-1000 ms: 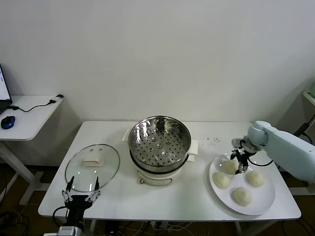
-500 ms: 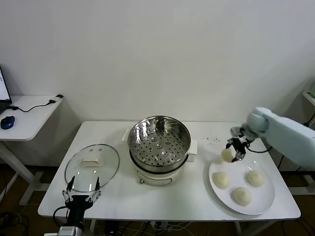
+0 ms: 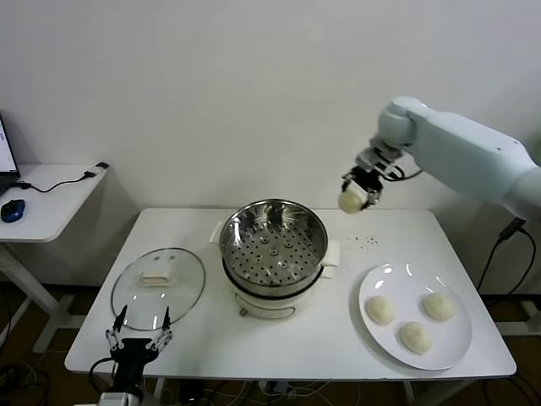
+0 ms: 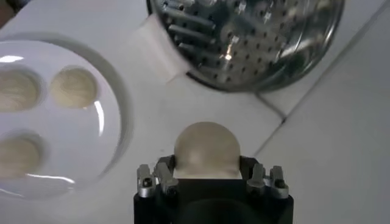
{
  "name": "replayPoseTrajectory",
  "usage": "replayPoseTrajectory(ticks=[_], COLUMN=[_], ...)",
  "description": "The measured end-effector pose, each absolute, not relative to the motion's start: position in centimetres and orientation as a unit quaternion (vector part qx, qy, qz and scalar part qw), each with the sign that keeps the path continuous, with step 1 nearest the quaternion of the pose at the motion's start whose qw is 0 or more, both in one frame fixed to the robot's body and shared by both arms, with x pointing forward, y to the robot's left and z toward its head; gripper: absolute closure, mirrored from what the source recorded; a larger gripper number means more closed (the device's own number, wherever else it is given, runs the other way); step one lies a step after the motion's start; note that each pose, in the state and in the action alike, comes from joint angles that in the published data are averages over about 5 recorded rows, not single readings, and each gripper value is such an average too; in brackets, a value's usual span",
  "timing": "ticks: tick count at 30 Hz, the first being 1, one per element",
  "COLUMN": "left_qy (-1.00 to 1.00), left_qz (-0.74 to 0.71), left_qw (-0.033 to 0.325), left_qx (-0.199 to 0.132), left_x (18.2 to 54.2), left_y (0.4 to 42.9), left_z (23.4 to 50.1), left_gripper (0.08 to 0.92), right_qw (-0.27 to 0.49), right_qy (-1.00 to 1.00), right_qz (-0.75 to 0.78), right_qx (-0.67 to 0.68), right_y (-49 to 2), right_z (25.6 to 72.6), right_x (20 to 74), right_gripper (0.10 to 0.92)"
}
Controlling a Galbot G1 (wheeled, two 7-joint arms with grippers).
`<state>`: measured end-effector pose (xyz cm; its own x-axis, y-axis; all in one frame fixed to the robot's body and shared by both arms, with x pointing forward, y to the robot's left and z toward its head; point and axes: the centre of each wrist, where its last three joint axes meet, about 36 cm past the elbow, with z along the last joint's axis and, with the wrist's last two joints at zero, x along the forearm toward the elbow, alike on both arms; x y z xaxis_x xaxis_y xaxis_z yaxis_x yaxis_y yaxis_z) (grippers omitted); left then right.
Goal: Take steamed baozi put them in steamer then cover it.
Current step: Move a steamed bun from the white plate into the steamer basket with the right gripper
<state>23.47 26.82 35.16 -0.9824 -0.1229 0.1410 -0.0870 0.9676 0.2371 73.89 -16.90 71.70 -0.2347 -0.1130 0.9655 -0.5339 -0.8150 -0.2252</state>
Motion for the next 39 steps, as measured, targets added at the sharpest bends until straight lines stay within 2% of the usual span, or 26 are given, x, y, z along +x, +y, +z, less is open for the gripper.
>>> replayPoseTrajectory(ticks=[6,17,24,31,39], left_qy=[-0.989,-0.989,-0.988,-0.988,-0.988], left_qz=[-0.116,-0.114,-0.114,-0.113,-0.112], left_qw=[0.079,0.081,0.085,0.086,0.088], left_qx=[0.053,0.056,0.061,0.06,0.06], left_x=[23.3,22.9,22.6,22.6,22.6], left_y=[26.8,27.1,27.3,27.2,27.0], left_z=[35.2,35.3,35.2,35.1,35.1], left_gripper=[0.177,0.177,0.177,0.177,0.177], right_qw=[0.078,0.011,0.008,0.007,0.004], right_qy=[-0.172,-0.048,-0.019,-0.008,-0.009], right_qz=[0.774,0.797,0.795,0.792,0.792], right_qx=[0.604,0.602,0.607,0.61,0.611], right_y=[-9.9,-2.3,-1.2,-0.7,-0.8], right_z=[71.0,64.7,60.8,58.8,58.6], right_x=[73.2,72.2,72.1,72.0,72.2], right_gripper=[0.344,0.344,0.344,0.338,0.209])
